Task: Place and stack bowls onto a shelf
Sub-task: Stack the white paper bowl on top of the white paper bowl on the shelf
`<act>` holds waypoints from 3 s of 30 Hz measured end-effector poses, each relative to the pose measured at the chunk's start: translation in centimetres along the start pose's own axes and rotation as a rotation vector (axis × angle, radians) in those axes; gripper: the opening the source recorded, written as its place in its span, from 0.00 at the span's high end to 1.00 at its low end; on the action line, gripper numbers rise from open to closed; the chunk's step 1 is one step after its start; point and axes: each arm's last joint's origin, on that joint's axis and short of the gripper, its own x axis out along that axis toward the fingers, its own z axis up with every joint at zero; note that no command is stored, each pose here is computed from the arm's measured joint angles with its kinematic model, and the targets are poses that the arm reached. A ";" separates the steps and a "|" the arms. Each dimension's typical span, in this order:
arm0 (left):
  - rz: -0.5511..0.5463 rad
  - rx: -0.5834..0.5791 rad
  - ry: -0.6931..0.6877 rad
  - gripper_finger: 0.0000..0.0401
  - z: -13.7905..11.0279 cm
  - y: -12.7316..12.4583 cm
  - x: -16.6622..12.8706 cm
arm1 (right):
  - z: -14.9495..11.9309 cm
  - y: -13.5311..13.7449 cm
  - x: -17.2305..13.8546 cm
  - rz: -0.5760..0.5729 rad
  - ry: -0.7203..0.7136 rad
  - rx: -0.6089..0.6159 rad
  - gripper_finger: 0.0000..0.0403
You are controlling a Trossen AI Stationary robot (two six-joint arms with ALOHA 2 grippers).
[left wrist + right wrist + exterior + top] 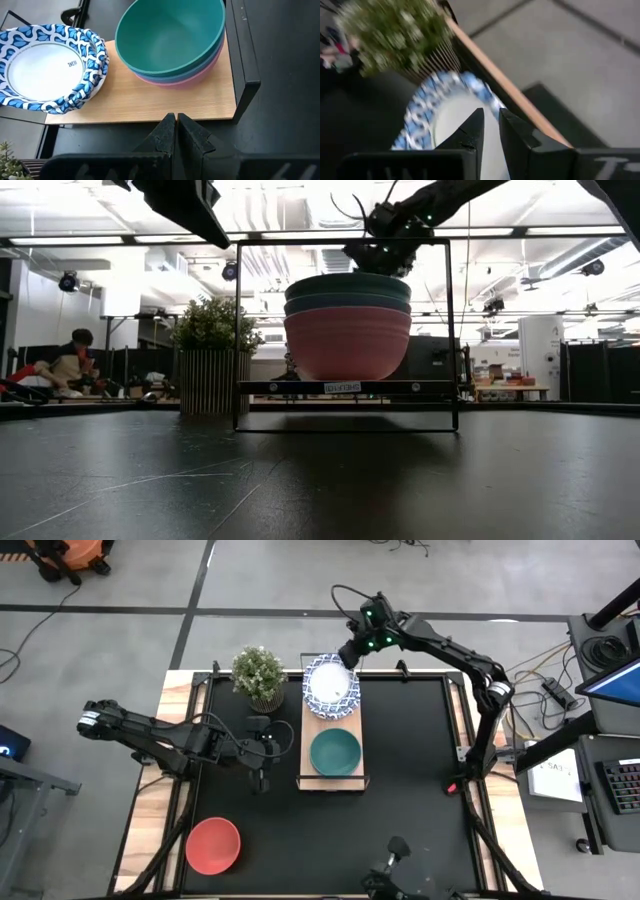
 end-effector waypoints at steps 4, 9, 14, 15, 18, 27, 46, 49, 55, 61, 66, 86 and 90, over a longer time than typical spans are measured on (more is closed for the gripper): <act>0.000 0.005 0.008 1.00 -0.1 0.0 0.0 | 0.7 0.5 0.7 0.016 -0.079 -0.054 0.94; 0.000 0.009 0.016 1.00 -0.2 0.0 0.0 | 0.2 0.4 2.5 -0.007 -0.056 -0.086 0.98; 0.000 0.012 0.020 1.00 -0.2 0.0 0.0 | -0.5 0.2 4.3 -0.063 -0.015 -0.095 0.98; 0.000 0.012 0.021 1.00 -0.3 0.0 0.1 | -0.6 0.2 4.6 -0.062 -0.009 -0.094 0.98; 0.000 0.015 0.026 1.00 -0.4 -0.1 0.1 | -0.8 0.2 5.0 -0.060 0.002 -0.094 0.98; 0.000 0.021 0.041 1.00 -0.9 -0.2 0.6 | -0.4 0.6 4.5 -0.059 -0.026 -0.104 0.98; 0.000 0.021 0.048 1.00 -1.5 -0.5 1.2 | -0.7 1.6 4.4 -0.044 0.002 -0.153 0.98; 0.000 0.023 0.048 1.00 -1.5 -0.5 1.2 | -0.2 2.2 4.7 -0.028 -0.057 -0.182 0.98; 0.001 0.025 0.046 1.00 -1.5 -0.5 1.2 | 0.4 3.8 5.6 0.003 -0.149 -0.250 0.98; 0.001 0.028 0.046 1.00 -1.5 -0.5 1.2 | -0.5 3.6 7.5 0.006 -0.110 -0.248 0.98; 0.001 0.028 0.046 1.00 -1.5 -0.5 1.2 | -1.6 2.9 9.7 -0.025 -0.053 -0.228 0.98; 0.001 0.020 0.031 1.00 -1.3 -0.5 1.2 | -1.2 3.8 9.3 -0.007 -0.093 -0.274 0.98; 0.001 0.013 0.028 1.00 -1.3 -0.5 1.2 | -2.1 3.4 10.4 -0.013 -0.031 -0.274 0.98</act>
